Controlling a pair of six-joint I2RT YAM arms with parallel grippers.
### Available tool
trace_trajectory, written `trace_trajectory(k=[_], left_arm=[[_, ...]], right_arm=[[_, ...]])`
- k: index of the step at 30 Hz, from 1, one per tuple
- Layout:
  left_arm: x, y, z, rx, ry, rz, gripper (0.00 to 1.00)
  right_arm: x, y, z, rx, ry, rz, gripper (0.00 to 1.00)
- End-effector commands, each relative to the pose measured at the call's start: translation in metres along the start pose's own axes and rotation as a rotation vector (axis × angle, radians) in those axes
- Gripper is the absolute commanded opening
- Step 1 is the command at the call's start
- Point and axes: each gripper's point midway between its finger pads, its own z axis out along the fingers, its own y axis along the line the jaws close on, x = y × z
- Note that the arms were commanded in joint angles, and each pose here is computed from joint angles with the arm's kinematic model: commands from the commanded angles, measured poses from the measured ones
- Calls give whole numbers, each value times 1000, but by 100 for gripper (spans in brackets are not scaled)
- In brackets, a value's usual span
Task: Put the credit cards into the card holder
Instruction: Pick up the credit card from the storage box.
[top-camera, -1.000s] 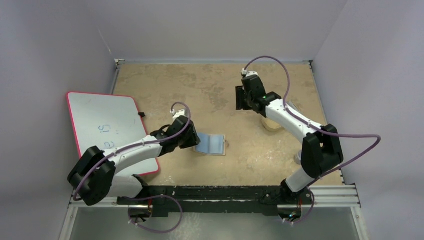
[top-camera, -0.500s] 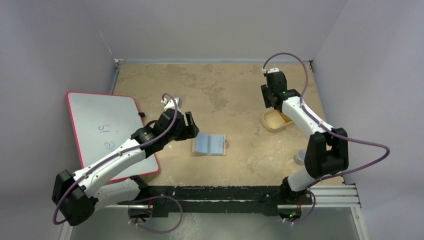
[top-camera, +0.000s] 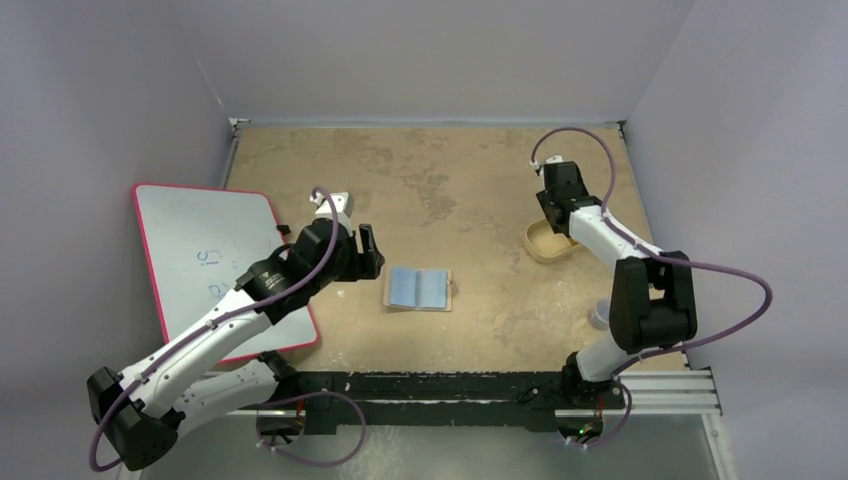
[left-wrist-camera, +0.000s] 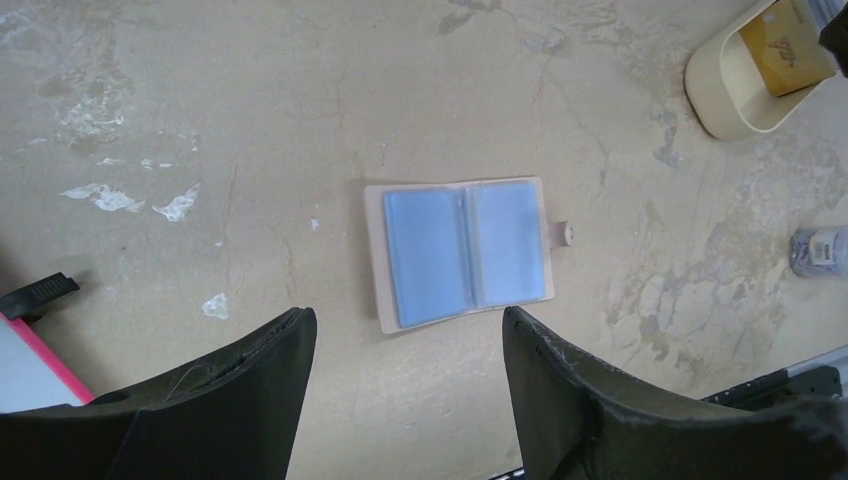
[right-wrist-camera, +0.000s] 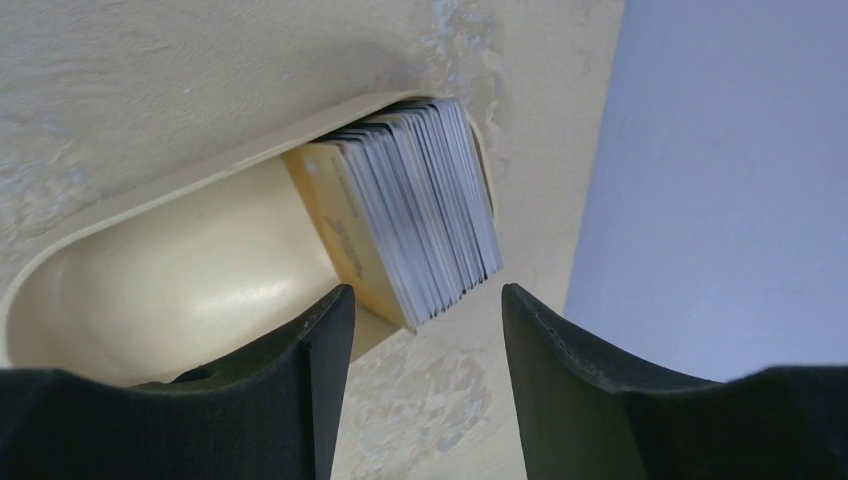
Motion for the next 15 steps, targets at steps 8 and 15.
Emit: trace_trajectory(k=[8,15], left_arm=[[-22,7,-18,-24,-90,27,68],[-25,8,-20,-32,-105,24,68]], right_arm=[[-11,-13,36,93,-6,-48,59],[-7,-21,44,152,14,-33,57]])
